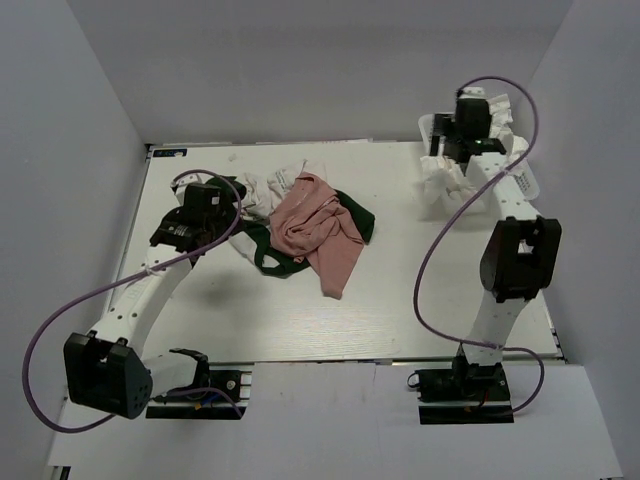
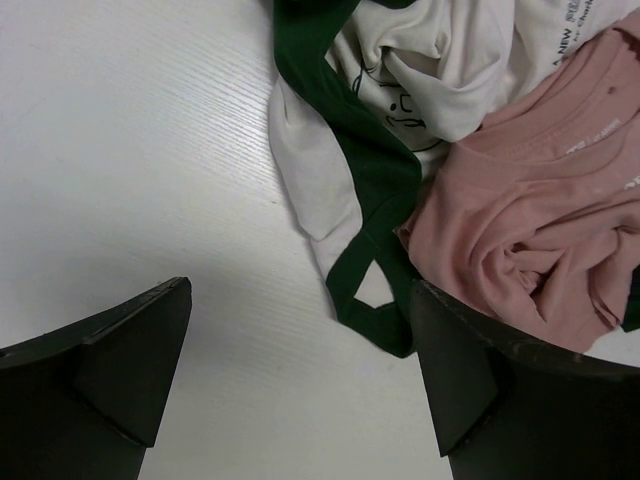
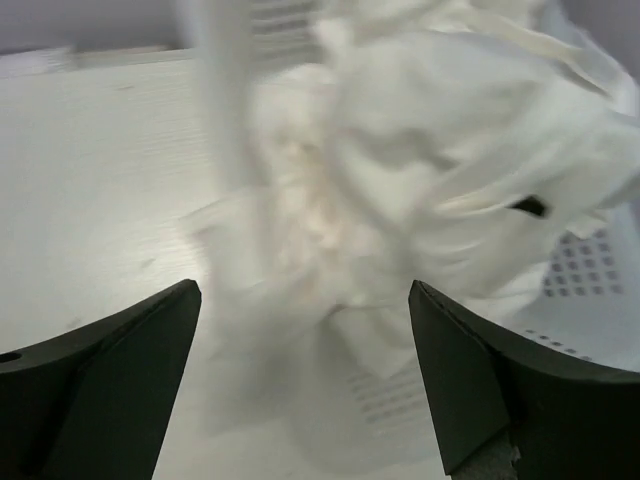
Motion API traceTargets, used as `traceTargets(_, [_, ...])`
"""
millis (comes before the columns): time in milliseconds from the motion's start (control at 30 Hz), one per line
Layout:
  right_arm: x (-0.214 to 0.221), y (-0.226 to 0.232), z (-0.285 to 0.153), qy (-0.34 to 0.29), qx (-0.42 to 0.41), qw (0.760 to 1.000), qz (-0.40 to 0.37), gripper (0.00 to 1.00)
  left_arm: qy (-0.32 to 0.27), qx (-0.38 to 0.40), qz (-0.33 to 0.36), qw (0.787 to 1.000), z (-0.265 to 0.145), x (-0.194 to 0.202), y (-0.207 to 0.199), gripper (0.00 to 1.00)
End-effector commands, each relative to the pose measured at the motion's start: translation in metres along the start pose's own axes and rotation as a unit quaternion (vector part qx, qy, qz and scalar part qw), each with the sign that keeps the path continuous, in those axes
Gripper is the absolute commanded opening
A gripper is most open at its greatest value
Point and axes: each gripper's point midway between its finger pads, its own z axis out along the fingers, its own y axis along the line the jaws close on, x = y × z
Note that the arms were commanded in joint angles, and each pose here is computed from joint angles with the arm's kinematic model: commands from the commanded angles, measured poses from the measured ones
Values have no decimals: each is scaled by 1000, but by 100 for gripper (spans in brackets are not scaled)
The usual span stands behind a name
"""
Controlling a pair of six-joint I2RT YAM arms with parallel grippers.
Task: Fold and stack the t-shirts
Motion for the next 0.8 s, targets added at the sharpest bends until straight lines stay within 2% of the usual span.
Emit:
traceTargets(0, [-39,95,-89,-82,-143,982,-96,90,-3,16,-30,999,-16,0,0,100])
traceTargets(33, [-34,120,-110,-81,-173,975,-113,90,-5,9,-44,999,-18,0,3,100])
traceTargets(67, [-3,152,-117,-55,-219,965,-132,90,9,-2,-49,999,-19,7,7,100])
traceTargets(100, [10,168,-123,-49,-238,960,-142,90,15,-7,-54,998,-20,10,9,100])
traceTargets(133, [9,197,-142,-74,-271,948,-151,90,20,-11,-64,998,-20,13,11,100])
traceTargets(200, [57,239,-157,-53,-324,926,-188,90,26,-17,-69,997,-23,16,14,100])
traceTargets(233, [74,276,-179,-63,-362,907,-206,90,30,-13,-69,997,-24,20,14,100])
traceTargets(300, [104,300,-179,-46,-381,894,-230,90,40,-22,-71,996,-26,28,20,100])
traceTargets(333, [116,321,-194,-45,-399,885,-238,90,39,-12,-74,996,-29,27,18,100])
traceTargets(433, [153,345,-190,-7,-414,877,-246,90,40,-7,-79,996,-35,33,21,100])
traceTargets(533, [191,374,-203,14,-461,849,-259,90,38,1,-81,996,-39,36,23,100])
traceTargets(667, [238,393,-196,56,-462,841,-276,90,36,9,-84,996,-41,38,23,100])
traceTargets(700, [247,394,-191,67,-456,844,-275,88,36,10,-84,996,-41,38,23,100])
traceTargets(733, [242,400,-193,62,-459,845,-269,82,37,17,-85,996,-42,37,20,100])
traceTargets(767, [241,399,-187,58,-446,853,-267,53,37,17,-85,996,-42,37,20,100])
